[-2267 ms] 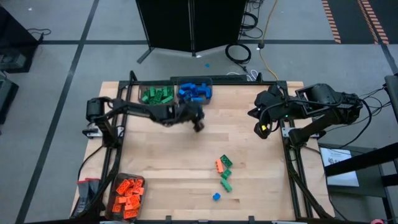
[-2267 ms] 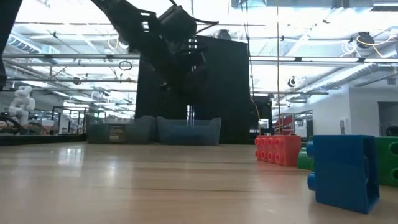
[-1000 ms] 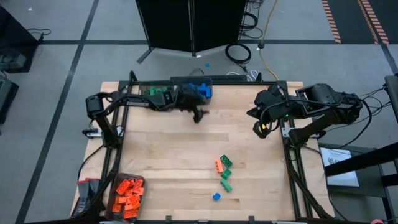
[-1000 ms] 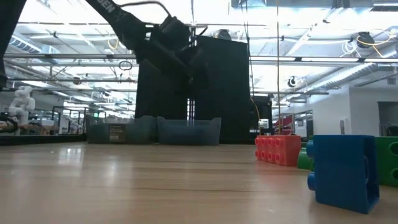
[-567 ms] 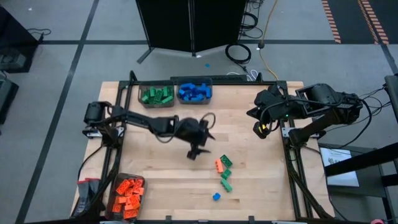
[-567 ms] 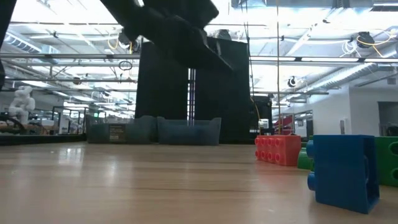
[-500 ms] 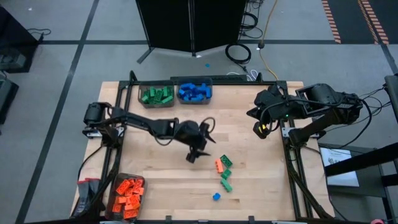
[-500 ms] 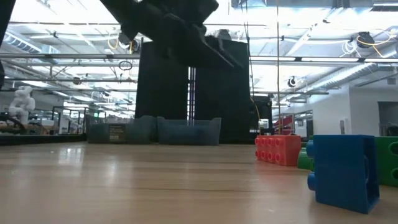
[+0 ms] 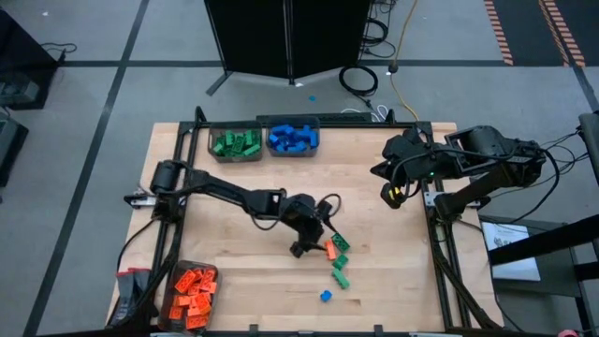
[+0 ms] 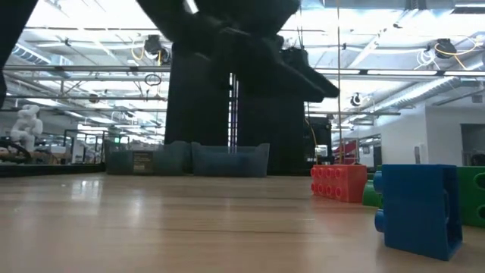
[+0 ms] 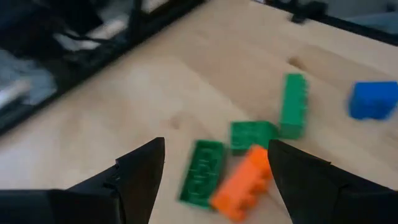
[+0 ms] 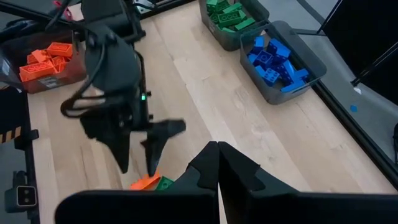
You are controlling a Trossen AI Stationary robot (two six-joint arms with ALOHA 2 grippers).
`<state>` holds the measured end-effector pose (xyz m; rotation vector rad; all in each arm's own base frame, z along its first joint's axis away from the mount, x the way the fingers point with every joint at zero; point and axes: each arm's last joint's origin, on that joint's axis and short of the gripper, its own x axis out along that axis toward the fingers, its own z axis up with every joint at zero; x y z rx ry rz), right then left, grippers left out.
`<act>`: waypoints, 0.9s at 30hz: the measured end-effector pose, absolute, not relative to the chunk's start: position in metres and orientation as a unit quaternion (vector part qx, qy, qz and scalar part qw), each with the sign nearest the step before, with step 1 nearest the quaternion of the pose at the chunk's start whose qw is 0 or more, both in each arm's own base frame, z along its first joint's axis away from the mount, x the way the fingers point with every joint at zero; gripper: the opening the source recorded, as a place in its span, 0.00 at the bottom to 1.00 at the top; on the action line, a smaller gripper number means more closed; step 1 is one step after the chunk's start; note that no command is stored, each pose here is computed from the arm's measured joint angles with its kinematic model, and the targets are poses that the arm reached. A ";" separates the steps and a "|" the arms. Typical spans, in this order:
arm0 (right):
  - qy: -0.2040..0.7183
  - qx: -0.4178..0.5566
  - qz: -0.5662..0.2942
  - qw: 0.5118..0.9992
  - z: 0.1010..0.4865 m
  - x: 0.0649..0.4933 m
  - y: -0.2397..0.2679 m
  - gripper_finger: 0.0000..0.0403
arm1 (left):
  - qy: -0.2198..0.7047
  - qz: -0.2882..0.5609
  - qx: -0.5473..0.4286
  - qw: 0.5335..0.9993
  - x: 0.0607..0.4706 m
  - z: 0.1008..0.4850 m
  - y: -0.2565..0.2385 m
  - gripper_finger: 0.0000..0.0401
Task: Sort blocks
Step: Put the orange gamepiece into the bottom black bin
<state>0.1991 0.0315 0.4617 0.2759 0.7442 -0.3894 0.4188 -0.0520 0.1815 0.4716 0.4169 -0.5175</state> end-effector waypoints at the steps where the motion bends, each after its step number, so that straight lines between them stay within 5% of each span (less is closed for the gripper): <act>1: 0.360 0.134 -0.188 0.904 0.462 0.199 0.031 0.00 | 0.210 -0.264 0.228 0.913 0.422 0.180 -0.054 0.71; 12: 0.361 0.134 -0.187 0.904 0.462 0.199 0.032 0.00 | 0.214 -0.358 0.294 0.860 0.449 0.180 -0.064 0.71; 27: 0.364 0.133 -0.188 0.903 0.461 0.198 0.031 0.00 | 0.240 -0.380 0.306 0.839 0.454 0.149 -0.069 0.71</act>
